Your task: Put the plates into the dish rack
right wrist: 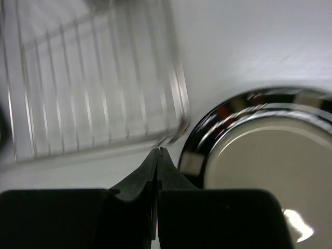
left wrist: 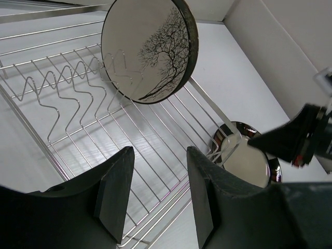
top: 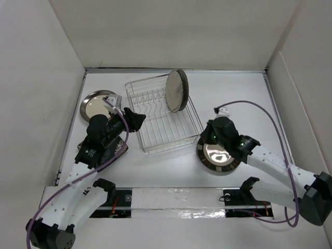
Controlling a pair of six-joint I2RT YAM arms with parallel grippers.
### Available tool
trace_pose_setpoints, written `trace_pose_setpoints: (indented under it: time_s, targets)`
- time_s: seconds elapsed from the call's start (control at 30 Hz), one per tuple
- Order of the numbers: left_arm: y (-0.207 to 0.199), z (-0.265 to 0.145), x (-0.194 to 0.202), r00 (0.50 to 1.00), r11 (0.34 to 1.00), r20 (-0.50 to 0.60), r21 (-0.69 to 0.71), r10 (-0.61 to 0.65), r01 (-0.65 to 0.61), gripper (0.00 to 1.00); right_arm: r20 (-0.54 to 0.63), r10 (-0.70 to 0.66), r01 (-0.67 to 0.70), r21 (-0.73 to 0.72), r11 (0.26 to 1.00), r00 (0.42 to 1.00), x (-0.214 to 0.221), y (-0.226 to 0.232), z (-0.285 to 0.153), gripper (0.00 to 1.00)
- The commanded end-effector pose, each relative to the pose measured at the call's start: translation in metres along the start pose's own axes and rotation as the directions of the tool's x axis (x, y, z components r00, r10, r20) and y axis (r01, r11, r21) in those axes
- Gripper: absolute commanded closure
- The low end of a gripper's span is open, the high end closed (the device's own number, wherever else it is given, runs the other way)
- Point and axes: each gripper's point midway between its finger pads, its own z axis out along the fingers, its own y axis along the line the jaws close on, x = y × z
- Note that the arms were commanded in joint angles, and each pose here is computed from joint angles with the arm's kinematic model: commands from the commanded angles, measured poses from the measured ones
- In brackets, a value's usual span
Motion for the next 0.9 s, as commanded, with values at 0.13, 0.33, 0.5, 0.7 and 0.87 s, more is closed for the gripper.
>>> trace_pose_setpoints:
  time_s: [0.13,0.33,0.5,0.7,0.87]
  targets:
    - [-0.014,-0.001,-0.022,0.998,0.999,0.066,0.045,0.011,-0.014,0.58,-0.524,-0.221,0.102,-0.246,0.964,0.822,0.129,0.032,-0.062,1.00]
    - [-0.014,-0.004,-0.024,0.997,0.999,0.074,0.043,0.014,-0.018,0.58,-0.652,-0.155,0.046,-0.181,0.982,0.742,0.178,0.012,-0.062,0.96]
    - [-0.014,-0.005,-0.025,0.997,0.999,0.078,0.043,0.018,-0.021,0.58,-0.611,-0.018,-0.011,-0.043,0.999,0.791,0.186,-0.005,-0.046,0.84]
    - [-0.016,-0.006,-0.026,0.997,0.999,0.081,0.047,0.017,-0.021,0.58,-0.528,0.181,-0.111,0.161,0.981,0.830,0.182,-0.044,-0.037,0.69]
    - [-0.015,-0.007,-0.026,0.996,0.999,0.084,0.044,0.019,-0.023,0.58,-0.400,0.343,-0.262,0.244,0.934,0.850,0.163,-0.062,-0.022,0.62]
